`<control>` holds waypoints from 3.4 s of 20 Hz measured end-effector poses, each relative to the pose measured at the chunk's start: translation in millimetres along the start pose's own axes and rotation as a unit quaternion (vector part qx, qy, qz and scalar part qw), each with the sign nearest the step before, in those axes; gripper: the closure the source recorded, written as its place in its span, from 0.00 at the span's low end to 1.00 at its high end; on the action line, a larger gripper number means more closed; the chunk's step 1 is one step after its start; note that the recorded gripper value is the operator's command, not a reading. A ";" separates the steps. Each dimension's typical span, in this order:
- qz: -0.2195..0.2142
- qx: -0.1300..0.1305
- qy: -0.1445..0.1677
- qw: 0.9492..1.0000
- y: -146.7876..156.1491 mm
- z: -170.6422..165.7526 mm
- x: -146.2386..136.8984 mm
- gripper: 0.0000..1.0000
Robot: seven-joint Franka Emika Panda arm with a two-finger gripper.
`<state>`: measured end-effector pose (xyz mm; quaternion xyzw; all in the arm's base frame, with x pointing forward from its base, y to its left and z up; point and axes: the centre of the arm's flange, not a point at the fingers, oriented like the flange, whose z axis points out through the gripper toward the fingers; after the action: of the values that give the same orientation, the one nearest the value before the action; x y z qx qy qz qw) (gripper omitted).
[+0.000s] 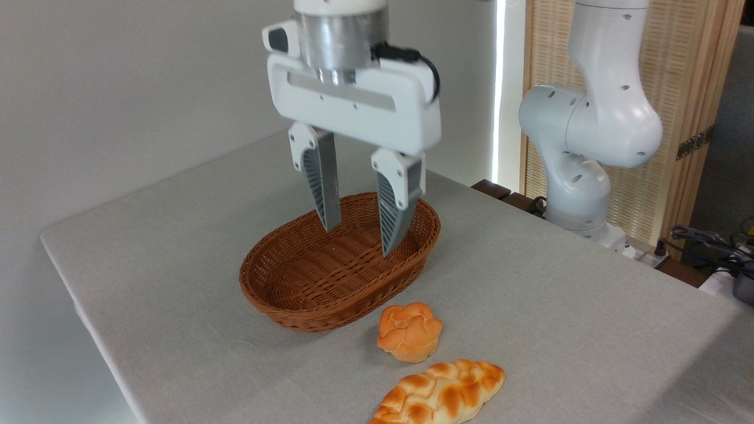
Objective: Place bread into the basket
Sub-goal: 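Move the open gripper over the braided golden bread roll, then lower the gripper onto the braided roll and close on it, then lift the braided roll and carry it over the wicker basket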
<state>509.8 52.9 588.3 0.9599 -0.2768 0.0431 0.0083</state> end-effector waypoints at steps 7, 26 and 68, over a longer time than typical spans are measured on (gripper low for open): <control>0.045 0.007 0.010 0.999 -70.5 62.3 -69.3 0.00; 0.100 0.028 0.032 0.994 -91.1 160.2 -75.0 0.00; 0.106 -0.047 -0.101 0.988 159.2 96.7 88.7 0.14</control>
<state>507.5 -132.8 498.4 0.9233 -0.3779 -0.0660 0.0210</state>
